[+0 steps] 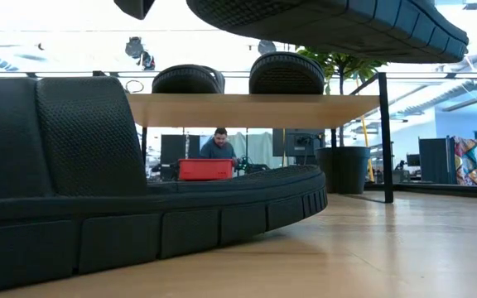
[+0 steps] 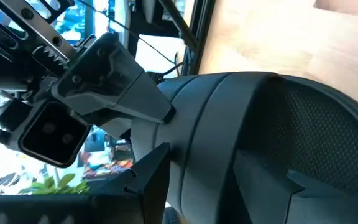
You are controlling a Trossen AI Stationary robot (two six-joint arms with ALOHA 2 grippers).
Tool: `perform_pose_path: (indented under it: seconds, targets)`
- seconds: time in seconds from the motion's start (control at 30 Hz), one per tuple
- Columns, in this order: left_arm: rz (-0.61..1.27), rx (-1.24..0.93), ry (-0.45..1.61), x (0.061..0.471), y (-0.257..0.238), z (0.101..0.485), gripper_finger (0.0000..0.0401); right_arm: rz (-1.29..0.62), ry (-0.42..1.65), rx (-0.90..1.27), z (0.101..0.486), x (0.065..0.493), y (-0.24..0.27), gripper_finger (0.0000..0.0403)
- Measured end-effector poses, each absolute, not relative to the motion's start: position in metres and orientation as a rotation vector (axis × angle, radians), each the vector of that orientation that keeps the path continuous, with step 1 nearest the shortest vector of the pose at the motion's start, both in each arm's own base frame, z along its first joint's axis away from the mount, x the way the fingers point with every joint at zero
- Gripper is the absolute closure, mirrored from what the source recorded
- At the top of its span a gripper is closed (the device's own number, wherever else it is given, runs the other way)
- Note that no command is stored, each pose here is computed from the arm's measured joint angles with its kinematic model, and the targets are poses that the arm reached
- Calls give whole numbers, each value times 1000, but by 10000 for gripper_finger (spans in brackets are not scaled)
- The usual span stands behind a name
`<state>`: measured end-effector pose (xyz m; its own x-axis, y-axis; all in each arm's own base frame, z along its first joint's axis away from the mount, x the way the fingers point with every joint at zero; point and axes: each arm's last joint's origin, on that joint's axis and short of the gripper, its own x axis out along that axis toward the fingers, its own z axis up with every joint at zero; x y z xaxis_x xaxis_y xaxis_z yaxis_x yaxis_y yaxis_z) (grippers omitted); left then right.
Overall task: Pick and place slides into the shelf
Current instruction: Put the black slide under the shelf
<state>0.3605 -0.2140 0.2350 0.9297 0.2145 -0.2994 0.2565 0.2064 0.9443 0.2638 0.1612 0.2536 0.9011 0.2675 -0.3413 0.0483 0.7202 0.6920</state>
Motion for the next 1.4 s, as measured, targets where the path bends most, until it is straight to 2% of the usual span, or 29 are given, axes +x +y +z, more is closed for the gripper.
perform_pose_path:
  seconds: [0.13,0.2,0.33,0.37,0.5,0.7,1.0,1.17,1.4]
  targets:
    - [-71,1405,413,362,-212,233,240,146,455,748,253,264,162,394]
    - [-74,1412,416,362,-211,233,274,151,458,741,253,263,162,394]
    - [-73,1423,418,362,-211,233,375,165,458,717,253,263,162,394]
    - [-72,1427,419,362,-211,233,386,166,458,715,253,263,162,394]
    - [-55,1417,424,360,-213,233,396,159,466,699,252,263,162,394]
    - [70,1377,447,352,-223,234,399,156,441,606,254,264,161,375]
    - [260,1288,472,333,-242,235,400,224,421,492,261,259,162,300]
    - [272,1253,458,323,-253,235,401,234,398,443,266,256,160,253]
    - [322,1159,472,314,-256,229,401,163,371,386,271,252,154,226]
